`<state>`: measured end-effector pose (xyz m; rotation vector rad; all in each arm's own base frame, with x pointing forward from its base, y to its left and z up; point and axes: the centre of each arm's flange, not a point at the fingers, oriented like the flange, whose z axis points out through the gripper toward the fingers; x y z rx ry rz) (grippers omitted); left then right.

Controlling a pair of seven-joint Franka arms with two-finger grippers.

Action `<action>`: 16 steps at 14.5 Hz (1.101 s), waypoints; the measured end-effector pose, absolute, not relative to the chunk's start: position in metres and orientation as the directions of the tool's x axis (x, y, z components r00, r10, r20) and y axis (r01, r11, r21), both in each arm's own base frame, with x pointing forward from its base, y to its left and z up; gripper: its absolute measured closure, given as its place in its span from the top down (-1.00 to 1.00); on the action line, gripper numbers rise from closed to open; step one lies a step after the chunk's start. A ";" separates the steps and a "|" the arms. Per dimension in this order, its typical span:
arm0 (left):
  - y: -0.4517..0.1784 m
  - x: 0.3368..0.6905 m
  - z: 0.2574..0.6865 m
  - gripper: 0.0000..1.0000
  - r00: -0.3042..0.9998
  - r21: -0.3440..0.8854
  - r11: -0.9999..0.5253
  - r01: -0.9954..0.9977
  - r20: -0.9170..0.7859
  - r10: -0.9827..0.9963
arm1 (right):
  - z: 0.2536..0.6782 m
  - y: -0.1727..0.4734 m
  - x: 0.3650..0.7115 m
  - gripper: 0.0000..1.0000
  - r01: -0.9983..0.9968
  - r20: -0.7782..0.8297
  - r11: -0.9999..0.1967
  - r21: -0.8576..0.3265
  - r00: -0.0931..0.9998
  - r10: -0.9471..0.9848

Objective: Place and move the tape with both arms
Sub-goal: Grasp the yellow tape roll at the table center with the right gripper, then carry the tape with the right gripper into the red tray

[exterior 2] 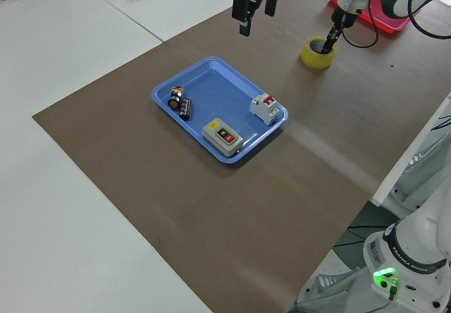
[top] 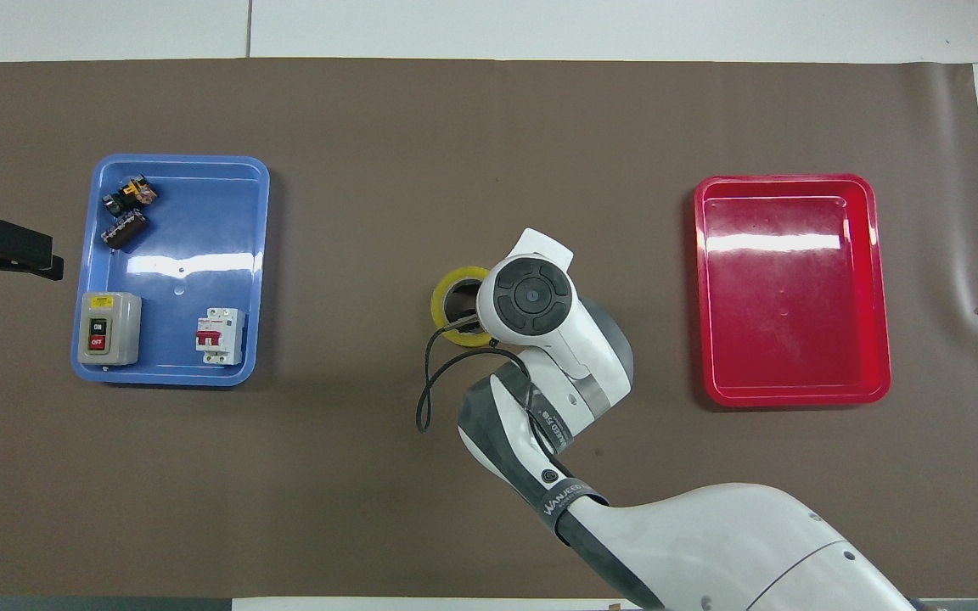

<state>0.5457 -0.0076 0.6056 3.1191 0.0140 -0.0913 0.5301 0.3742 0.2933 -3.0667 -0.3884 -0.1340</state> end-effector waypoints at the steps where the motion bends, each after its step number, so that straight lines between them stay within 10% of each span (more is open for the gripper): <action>1: -0.007 0.546 0.606 1.00 0.998 0.021 -1.000 0.012 -0.059 0.010 | 0.293 0.374 0.530 -0.57 0.251 0.090 -0.967 -0.035 0.965 0.247; 8: -0.004 0.546 0.606 1.00 0.998 0.021 -1.000 0.017 -0.059 0.016 | 0.353 0.343 0.571 -0.57 0.163 0.012 -0.987 -0.001 0.987 0.163; 16: -0.004 0.546 0.606 1.00 0.998 0.021 -1.000 0.017 -0.059 0.016 | 0.448 0.112 0.617 -0.57 0.148 -0.107 -0.989 0.011 0.984 0.146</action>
